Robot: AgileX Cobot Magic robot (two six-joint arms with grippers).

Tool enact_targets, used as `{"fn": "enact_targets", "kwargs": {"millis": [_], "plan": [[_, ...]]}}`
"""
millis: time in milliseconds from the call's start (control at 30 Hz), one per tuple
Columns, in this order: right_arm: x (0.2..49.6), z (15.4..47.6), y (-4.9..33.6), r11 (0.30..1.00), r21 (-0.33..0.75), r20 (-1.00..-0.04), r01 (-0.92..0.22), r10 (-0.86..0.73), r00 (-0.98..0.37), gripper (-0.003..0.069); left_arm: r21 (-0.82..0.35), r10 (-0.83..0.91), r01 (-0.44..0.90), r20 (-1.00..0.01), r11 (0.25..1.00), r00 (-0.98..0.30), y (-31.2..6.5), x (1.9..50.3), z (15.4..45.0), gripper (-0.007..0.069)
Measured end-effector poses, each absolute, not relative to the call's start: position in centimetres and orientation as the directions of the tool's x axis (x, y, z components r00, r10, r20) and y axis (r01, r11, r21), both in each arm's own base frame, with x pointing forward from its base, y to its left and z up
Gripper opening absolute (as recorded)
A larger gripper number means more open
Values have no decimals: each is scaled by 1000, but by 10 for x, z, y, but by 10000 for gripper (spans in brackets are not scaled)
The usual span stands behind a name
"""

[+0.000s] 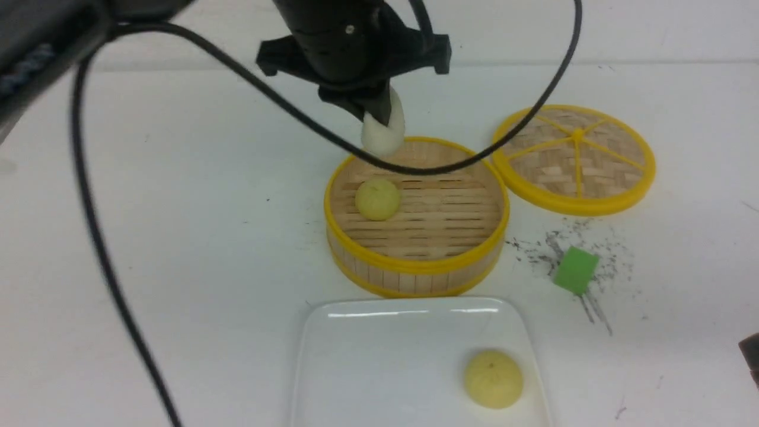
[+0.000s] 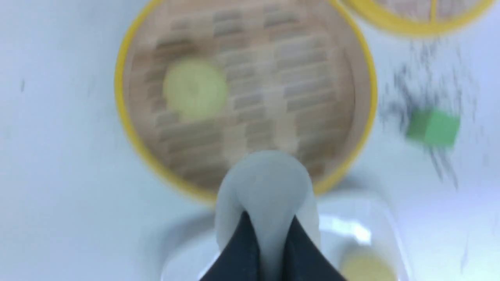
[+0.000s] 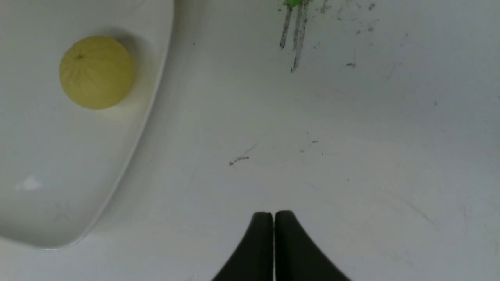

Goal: Put the steamed buns into the plate on the white tablecloth.
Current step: 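Carry the bun from the bamboo steamer to the plate with the left gripper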

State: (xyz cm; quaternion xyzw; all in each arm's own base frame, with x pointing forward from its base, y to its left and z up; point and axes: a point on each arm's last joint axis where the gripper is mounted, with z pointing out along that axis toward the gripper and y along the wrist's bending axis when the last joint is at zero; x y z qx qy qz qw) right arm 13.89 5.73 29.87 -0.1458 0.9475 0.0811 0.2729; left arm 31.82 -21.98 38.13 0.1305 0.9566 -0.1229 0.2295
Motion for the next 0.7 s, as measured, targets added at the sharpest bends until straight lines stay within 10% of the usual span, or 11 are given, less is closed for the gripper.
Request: {"fn": "enact_targets", "kwargs": {"millis": [267,700], "plan": [[139,299,58,944,85,-540,-320,-226,-811,29,-66,345,356,-139,932,-928,-239,258,275,74],[138,299,59,942,104,-536,-318,-216,-816,44,25,294,293,-122,956,-948,-265,257,203,396]]}}
